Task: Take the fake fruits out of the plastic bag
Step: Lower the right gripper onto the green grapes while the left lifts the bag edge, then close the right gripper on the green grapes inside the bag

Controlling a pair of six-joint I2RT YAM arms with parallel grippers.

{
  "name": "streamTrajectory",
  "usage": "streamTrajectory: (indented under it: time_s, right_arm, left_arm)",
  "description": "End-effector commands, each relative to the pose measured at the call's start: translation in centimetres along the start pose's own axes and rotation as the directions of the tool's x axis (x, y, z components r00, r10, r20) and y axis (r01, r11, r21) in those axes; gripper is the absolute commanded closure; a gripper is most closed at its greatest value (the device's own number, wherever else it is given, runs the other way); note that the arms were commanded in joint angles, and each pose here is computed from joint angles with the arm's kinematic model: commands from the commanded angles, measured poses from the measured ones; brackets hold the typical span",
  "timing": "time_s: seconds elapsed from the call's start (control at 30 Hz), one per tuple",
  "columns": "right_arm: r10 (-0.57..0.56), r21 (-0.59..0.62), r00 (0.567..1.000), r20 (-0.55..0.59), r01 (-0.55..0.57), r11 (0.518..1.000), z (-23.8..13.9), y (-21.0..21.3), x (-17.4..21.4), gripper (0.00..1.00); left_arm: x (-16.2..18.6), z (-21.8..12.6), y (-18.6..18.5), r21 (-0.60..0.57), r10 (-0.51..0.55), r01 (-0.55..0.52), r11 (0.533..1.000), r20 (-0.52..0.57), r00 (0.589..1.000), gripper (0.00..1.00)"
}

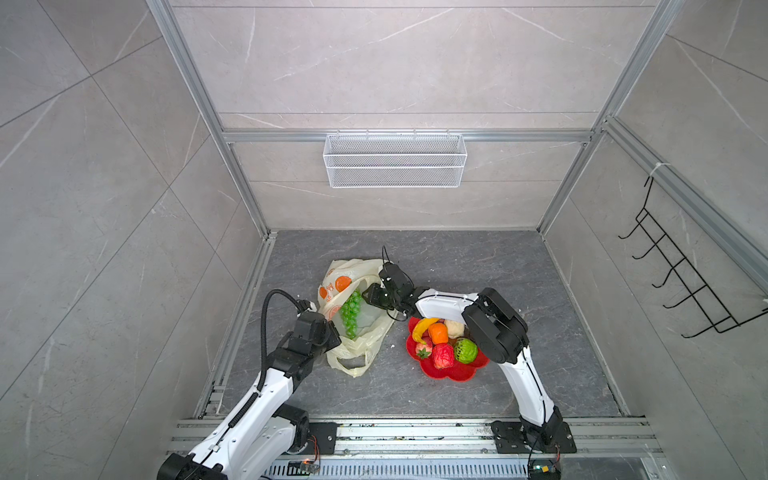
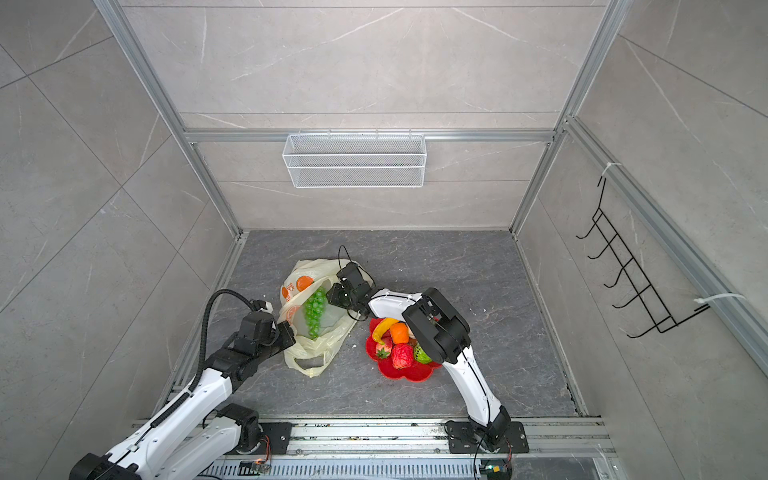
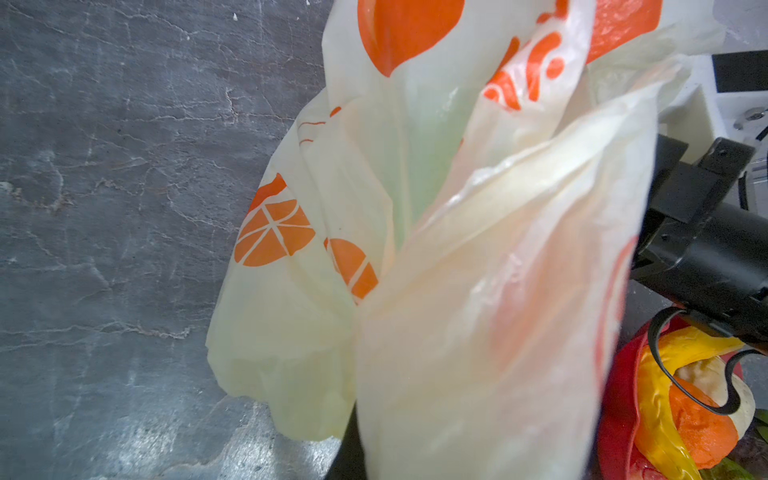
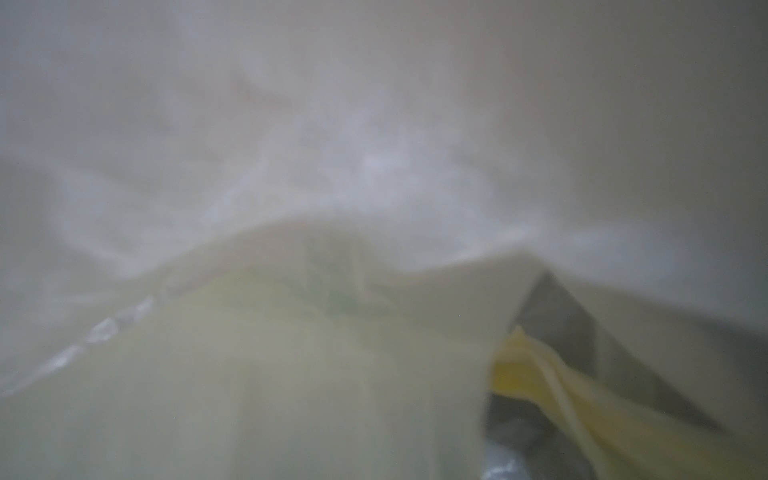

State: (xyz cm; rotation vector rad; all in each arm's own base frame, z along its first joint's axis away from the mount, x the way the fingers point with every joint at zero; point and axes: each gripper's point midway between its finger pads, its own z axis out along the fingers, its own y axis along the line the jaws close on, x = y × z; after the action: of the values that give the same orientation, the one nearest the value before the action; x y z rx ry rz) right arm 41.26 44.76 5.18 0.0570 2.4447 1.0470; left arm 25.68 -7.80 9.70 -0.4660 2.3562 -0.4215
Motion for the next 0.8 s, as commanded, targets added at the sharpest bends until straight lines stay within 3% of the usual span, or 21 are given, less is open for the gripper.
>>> streamTrajectory:
  time_s: [0.0,0.43,0.77]
  right_arm:
    - [0.010,0.019,1.000,-0.015,-0.010,1.000,0.9,-0.7,0.6,0.69]
    - [0.040,0.009,0.998,0.052,-0.041,0.999,-0.6,-1.8,0.2,0.66]
    - [0.023,-0.012,1.000,-0.016,-0.023,1.000,1.0,-1.3,1.0,0.69]
  left_arm:
    - [-0.2,-0.2,0.0,0.002,0.004,-0.004,1.000,0.009,1.000,1.00]
    - [-0.2,-0.1,0.0,0.001,0.003,-0.003,1.000,0.007,1.000,1.00]
    - [-0.3,0.1,-0.3,0.006,0.006,-0.006,1.000,0.001,1.000,1.00]
